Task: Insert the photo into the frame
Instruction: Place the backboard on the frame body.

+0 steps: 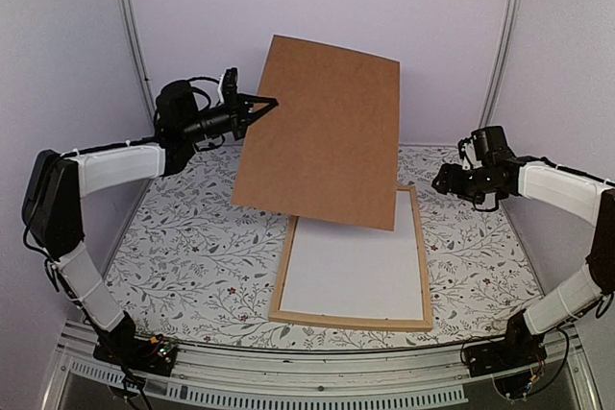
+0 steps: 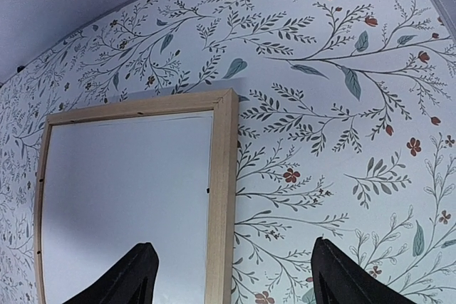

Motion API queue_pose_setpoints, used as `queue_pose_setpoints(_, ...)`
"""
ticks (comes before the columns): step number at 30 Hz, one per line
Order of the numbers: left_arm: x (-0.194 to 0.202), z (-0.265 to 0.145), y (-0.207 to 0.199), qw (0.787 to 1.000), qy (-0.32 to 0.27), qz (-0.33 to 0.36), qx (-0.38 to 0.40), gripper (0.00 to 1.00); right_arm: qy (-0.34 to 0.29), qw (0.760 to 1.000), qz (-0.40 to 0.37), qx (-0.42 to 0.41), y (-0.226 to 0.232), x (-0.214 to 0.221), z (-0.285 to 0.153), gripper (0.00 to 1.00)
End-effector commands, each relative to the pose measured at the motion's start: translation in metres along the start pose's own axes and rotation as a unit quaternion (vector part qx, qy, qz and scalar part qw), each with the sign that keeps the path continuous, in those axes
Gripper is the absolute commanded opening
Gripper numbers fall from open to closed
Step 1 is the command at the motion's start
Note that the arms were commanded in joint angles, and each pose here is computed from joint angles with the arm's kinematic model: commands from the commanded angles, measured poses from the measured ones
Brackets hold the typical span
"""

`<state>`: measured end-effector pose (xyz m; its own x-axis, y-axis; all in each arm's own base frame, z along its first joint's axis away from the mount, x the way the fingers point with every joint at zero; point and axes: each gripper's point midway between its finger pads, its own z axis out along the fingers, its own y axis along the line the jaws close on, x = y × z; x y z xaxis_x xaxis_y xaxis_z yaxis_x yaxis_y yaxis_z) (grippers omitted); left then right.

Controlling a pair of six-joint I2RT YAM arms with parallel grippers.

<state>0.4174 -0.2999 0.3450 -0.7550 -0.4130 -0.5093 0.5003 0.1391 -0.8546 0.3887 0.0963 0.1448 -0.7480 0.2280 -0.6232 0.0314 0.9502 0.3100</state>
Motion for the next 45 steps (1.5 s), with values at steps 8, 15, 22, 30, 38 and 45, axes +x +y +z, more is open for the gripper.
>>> queue_pose_setpoints(8, -0.008, 0.008, -0.007, 0.998, -0.011, 0.06, 0.004, 0.0, -0.023, 0.999, -0.005, -0.032, 0.009, -0.017, -0.012, 0.78)
queue_pose_setpoints(15, 0.018, 0.013, 0.013, 0.997, -0.009, 0.07, -0.013, 0.0, -0.012, 0.993, -0.006, -0.115, 0.04, -0.019, -0.021, 0.81)
queue_pose_setpoints(22, 0.055, 0.023, 0.023, 0.996, -0.001, 0.087, 0.007, 0.0, -0.005, 0.988, 0.001, -0.152, 0.053, -0.018, -0.029, 0.82)
queue_pose_setpoints(30, 0.088, 0.033, 0.035, 0.997, 0.007, 0.078, 0.029, 0.0, 0.012, 0.989, 0.01, -0.146, 0.047, -0.003, -0.027, 0.82)
queue_pose_setpoints(38, 0.113, 0.046, 0.053, 0.998, 0.016, 0.057, 0.03, 0.0, 0.026, 0.99, 0.016, -0.138, 0.042, 0.008, -0.021, 0.82)
queue_pose_setpoints(45, 0.128, 0.05, 0.063, 0.999, 0.011, 0.041, 0.025, 0.0, 0.032, 0.99, 0.017, -0.133, 0.039, 0.01, -0.018, 0.82)
